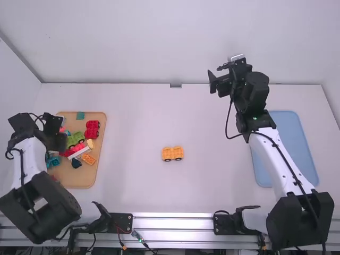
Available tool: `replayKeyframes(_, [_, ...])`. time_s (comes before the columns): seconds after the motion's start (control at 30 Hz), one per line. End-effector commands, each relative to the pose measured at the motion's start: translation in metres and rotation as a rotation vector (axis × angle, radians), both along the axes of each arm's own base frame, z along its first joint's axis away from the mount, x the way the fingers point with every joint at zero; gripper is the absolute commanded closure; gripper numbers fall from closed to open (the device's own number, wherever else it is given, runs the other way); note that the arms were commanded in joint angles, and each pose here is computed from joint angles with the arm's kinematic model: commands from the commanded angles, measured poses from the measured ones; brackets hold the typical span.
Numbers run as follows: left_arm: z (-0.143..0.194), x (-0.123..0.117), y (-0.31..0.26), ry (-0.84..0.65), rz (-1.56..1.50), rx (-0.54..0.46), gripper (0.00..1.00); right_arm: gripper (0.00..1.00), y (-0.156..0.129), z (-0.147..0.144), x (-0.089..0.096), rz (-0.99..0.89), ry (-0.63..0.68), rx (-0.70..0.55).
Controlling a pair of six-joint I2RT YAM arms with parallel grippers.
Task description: Assemble lego blocks to make yellow taxi
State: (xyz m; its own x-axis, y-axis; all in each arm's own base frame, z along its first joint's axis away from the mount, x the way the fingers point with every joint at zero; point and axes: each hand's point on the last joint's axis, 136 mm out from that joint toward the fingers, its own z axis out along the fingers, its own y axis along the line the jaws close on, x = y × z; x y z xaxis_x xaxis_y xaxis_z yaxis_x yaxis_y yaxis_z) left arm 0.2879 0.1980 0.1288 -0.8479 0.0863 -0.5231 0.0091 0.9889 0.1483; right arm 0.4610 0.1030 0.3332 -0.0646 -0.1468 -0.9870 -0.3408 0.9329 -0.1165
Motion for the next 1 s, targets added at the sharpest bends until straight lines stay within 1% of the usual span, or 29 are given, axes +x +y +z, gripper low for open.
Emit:
replayKeyframes(0.0, [0.032,0.027,-0.060,-0.222,-0.215,-0.211,0.98,0.01,0.008,-0.008,0.014,0.026,0.052,0.120])
replayKeyframes(0.07, [0.040,0.038,-0.088,-0.265,-0.306,-0.264,0.98,0.01,0.022,-0.023,0.022,0.100,0.075,0.147])
replayKeyframes(0.1, [0.041,0.039,-0.092,-0.268,-0.318,-0.268,0.98,0.01,0.025,-0.026,0.023,0.114,0.079,0.151])
replayKeyframes(0.17, [0.050,0.051,-0.128,-0.306,-0.437,-0.319,0.98,0.01,0.044,-0.039,0.027,0.227,0.096,0.196])
replayKeyframes(0.23, [0.054,0.056,-0.148,-0.326,-0.505,-0.346,0.97,0.01,0.054,-0.044,0.028,0.282,0.108,0.228])
replayKeyframes(0.27, [0.059,0.063,-0.171,-0.349,-0.589,-0.367,0.97,0.01,0.061,-0.048,0.027,0.328,0.123,0.262])
replayKeyframes(0.33, [0.063,0.068,-0.196,-0.372,-0.674,-0.387,0.97,0.01,0.069,-0.054,0.026,0.375,0.153,0.299])
replayKeyframes(0.37, [0.064,0.070,-0.207,-0.381,-0.711,-0.399,0.97,0.01,0.072,-0.057,0.025,0.396,0.166,0.309])
replayKeyframes(0.4, [0.069,0.073,-0.232,-0.402,-0.797,-0.417,0.98,0.01,0.079,-0.064,0.021,0.442,0.197,0.326])
replayKeyframes(0.47, [0.072,0.077,-0.249,-0.411,-0.825,-0.440,0.98,0.01,0.085,-0.071,0.017,0.487,0.220,0.330])
replayKeyframes(0.53, [0.075,0.090,-0.271,-0.429,-0.838,-0.480,0.98,0.01,0.096,-0.076,0.006,0.585,0.249,0.333])
replayKeyframes(0.6, [0.078,0.102,-0.292,-0.455,-0.862,-0.525,0.98,0.01,0.106,-0.077,-0.010,0.704,0.253,0.316])
replayKeyframes(0.63, [0.080,0.106,-0.304,-0.473,-0.892,-0.556,0.98,0.01,0.112,-0.077,-0.021,0.782,0.241,0.293])
replayKeyframes(0.67, [0.082,0.108,-0.317,-0.492,-0.933,-0.596,0.95,0.01,0.116,-0.077,-0.031,0.853,0.223,0.268])
replayKeyframes(0.73, [0.086,0.108,-0.338,-0.523,-1.019,-0.675,0.94,0.03,0.120,-0.077,-0.043,0.935,0.208,0.248])
replayKeyframes(0.77, [0.087,0.108,-0.343,-0.529,-1.037,-0.699,0.94,0.03,0.120,-0.078,-0.044,0.944,0.208,0.245])
replayKeyframes(0.8, [0.087,0.109,-0.357,-0.543,-1.089,-0.764,0.94,0.02,0.123,-0.078,-0.049,0.972,0.207,0.243])
replayKeyframes(0.83, [0.087,0.109,-0.361,-0.546,-1.103,-0.782,0.93,0.01,0.125,-0.077,-0.051,0.981,0.208,0.243])
replayKeyframes(0.87, [0.087,0.109,-0.370,-0.554,-1.137,-0.821,0.92,0.00,0.128,-0.077,-0.056,1.009,0.199,0.234])
replayKeyframes(0.97, [0.091,0.105,-0.386,-0.553,-1.203,-0.909,0.94,0.00,0.139,-0.077,-0.071,1.099,0.162,0.198])
